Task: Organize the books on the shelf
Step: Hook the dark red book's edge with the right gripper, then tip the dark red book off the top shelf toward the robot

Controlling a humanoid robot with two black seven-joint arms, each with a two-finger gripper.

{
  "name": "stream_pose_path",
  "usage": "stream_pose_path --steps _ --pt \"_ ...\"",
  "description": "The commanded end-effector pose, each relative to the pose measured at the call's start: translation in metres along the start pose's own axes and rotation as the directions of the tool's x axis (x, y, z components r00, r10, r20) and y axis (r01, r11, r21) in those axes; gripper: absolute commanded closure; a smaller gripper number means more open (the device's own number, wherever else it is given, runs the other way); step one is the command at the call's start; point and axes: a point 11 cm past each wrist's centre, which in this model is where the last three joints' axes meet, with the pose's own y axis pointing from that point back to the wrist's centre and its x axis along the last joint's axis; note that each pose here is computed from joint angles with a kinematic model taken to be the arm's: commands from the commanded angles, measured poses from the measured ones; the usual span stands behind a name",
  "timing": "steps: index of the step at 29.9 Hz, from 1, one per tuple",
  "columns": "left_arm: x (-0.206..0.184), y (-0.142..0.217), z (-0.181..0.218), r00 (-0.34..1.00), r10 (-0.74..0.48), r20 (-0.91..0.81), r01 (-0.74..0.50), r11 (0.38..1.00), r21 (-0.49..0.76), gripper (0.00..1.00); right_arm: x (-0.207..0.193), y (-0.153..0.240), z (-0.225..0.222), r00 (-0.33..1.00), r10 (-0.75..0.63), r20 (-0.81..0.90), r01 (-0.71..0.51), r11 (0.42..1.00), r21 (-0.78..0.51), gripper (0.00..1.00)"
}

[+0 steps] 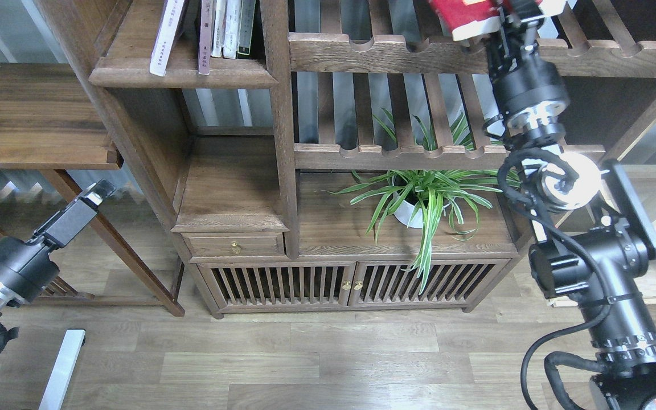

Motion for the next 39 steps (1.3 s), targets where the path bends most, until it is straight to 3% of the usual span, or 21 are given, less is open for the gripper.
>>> stream_pose_path --steps 1,18,27,32,39 --pt "-0.001 -0.009 0.005 1.0 -0.011 0.003 0.011 1.0 -0.002 0.01 0.005 0.012 -0.007 0.999 -0.031 -0.017 0.031 1.0 -0.001 0.95" --pt "0.002 -0.021 -0.006 1.0 -0.009 -0.004 0.009 0.999 0.041 0.01 0.066 0.108 -0.044 0.997 0.036 -0.07 -0.033 0.998 0.052 0.95" --pt "0.004 -0.023 -0.011 1.0 -0.005 -0.011 0.006 0.998 0.058 0.01 0.097 0.179 -0.041 0.993 0.105 -0.059 -0.101 0.993 0.058 0.95" --pt "0.003 -0.024 -0.019 1.0 -0.009 -0.017 0.01 0.997 0.081 0.01 0.117 0.222 -0.035 0.976 0.213 -0.047 -0.211 0.976 0.046 0.95" --pt "-0.008 -0.033 -0.044 0.996 -0.044 -0.075 0.052 0.993 0.111 0.01 0.124 0.242 -0.028 0.965 0.26 -0.041 -0.259 0.966 0.028 0.95"
